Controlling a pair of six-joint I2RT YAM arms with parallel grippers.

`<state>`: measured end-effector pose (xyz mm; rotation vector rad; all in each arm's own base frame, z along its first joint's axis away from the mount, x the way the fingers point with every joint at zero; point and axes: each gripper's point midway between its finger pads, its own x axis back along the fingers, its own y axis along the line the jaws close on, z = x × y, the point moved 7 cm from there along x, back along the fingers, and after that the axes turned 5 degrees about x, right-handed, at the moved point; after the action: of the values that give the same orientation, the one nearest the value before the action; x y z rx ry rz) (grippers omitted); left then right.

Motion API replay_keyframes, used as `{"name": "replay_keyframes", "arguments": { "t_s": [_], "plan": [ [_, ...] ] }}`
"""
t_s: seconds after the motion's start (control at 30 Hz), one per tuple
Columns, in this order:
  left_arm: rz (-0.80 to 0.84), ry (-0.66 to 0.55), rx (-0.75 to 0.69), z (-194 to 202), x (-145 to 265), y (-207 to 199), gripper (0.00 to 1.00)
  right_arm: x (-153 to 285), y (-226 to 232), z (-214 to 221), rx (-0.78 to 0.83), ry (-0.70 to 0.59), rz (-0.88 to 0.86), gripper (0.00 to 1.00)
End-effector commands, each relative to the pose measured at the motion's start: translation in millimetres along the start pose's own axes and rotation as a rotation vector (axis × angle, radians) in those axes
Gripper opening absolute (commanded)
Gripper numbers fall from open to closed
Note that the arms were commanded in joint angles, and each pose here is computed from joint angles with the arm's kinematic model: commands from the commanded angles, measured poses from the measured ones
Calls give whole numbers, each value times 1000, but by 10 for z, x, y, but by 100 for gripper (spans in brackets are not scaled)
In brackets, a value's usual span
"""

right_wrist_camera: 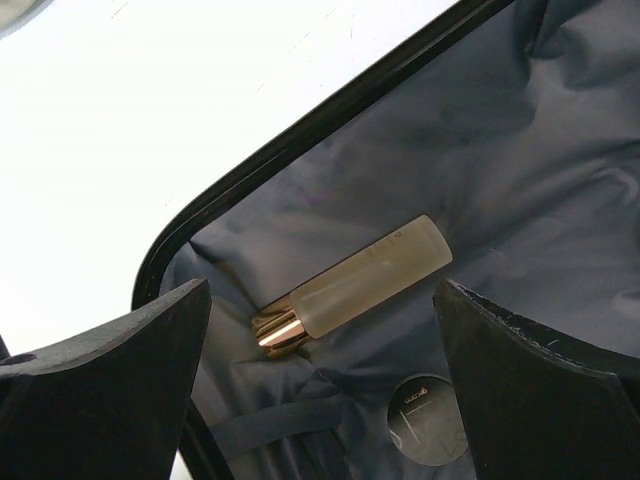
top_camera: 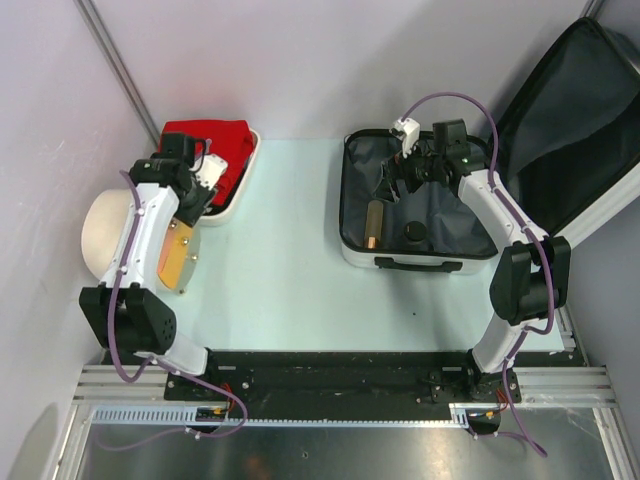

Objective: Open, take out, and arrange the luggage

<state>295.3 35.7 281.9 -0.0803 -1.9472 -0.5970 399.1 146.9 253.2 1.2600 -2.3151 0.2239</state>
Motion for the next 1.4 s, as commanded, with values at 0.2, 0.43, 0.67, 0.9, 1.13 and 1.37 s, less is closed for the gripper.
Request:
{"name": "replay_keyframes", "arguments": {
  "t_s": [0.2,0.43,0.67,0.9,1.13,1.37],
  "plan": [
    [100,-281,-460,-131,468,-262,81,108,18,-98,27,-41,17,98],
    [140,-188,-901,144,246,-614,80,71,15,-95,21,-43,8,98],
    [184,-63,-1134,187,-56,-653,77,68,26,-82,18,-43,1,98],
    [259,-36,-1243,141,-321,-499,73,112,24,-108,22,-50,5,98],
    [285,34,-1252,133,-544,-266,69,155,25,-99,17,-46,11,98],
    [301,63,-1232,167,-659,-135,60,165,33,-96,20,-47,13,98]
  ]
}}
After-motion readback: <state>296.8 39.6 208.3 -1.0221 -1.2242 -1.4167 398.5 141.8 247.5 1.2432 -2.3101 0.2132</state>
